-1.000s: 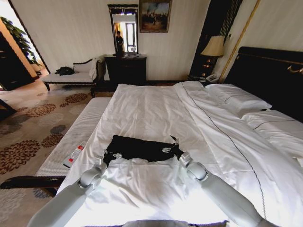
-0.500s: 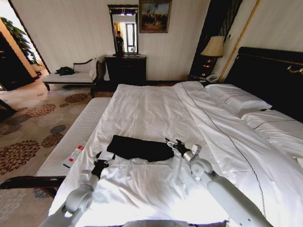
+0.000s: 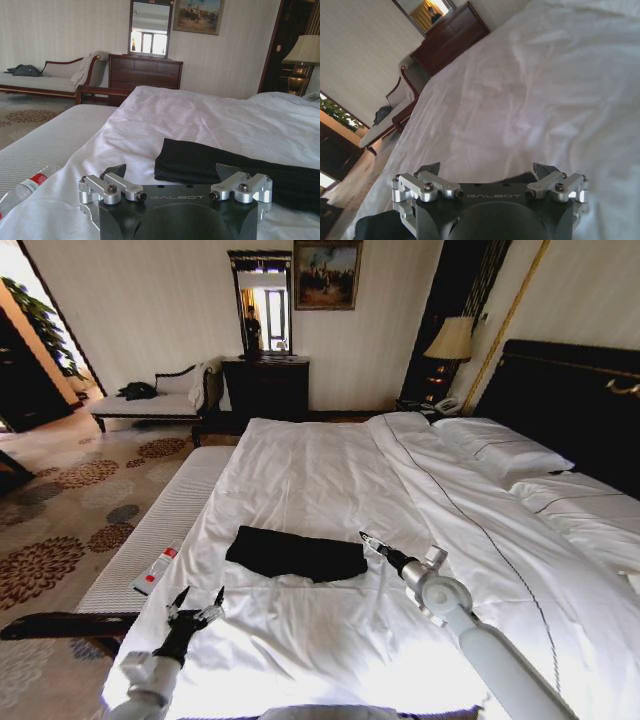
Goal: Fold the clothes on the bed.
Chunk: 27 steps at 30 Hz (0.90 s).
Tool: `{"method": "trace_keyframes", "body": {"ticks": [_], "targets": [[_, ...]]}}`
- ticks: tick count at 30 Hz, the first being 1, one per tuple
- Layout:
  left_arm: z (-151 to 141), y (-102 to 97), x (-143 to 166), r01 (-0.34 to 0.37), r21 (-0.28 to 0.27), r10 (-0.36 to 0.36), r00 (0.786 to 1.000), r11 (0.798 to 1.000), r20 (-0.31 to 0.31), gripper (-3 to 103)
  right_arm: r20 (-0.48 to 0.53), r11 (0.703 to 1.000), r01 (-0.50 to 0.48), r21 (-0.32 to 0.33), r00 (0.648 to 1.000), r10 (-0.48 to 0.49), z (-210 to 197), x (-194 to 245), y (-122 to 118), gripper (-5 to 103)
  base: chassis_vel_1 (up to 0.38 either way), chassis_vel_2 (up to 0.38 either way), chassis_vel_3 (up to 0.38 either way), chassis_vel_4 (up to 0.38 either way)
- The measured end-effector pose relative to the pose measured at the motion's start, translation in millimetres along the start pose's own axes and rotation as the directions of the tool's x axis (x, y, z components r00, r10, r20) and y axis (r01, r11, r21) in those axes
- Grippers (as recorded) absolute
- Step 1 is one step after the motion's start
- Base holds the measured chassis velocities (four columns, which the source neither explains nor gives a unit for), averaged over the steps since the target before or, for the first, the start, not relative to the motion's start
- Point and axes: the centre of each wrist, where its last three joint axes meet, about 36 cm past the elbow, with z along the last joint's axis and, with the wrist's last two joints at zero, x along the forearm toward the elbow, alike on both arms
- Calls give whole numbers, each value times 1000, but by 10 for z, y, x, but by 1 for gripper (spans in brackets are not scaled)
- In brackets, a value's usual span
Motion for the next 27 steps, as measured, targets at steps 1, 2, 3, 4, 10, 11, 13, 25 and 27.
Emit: {"method": "trace_keyframes", "body": {"ticks": [1,2,3,4,10,11,13,25,27], "targets": [[0,1,1,-1,1,1,1000,1000,0,100,-11,1000,-1,-10,1000,1,-3,12,-15,100,0,0,0,0],[0,1,1,-1,2,1,1000,1000,0,100,-17,1000,-3,-16,1000,2,-4,20,-26,100,0,0,0,0],[-1,1,-1,-1,2,1,1000,1000,1,100,-26,1000,-5,-20,1000,5,-6,26,-46,100,0,0,0,0],[-3,1,-3,-1,3,1,1000,1000,2,100,-33,1000,-8,-25,999,7,-10,26,-68,100,0,0,0,0],[-2,-4,-12,-4,4,4,1000,1000,3,100,-70,998,-21,-59,997,17,-33,9,-169,100,0,0,0,0],[-1,-4,-14,-4,4,4,1000,1000,3,100,-81,998,-23,-62,997,18,-31,6,-186,100,0,0,0,0],[2,-4,-16,-4,4,4,1000,1000,2,100,-116,997,-30,-73,993,22,-10,-8,-237,100,0,0,0,0],[7,-6,-24,-5,5,5,1000,1000,2,100,-174,986,-39,-161,985,10,96,-190,-372,100,0,0,0,0],[8,-5,-26,-5,5,5,1000,1000,2,100,-187,980,-34,-194,982,-2,188,-239,-357,100,0,0,0,0]]}}
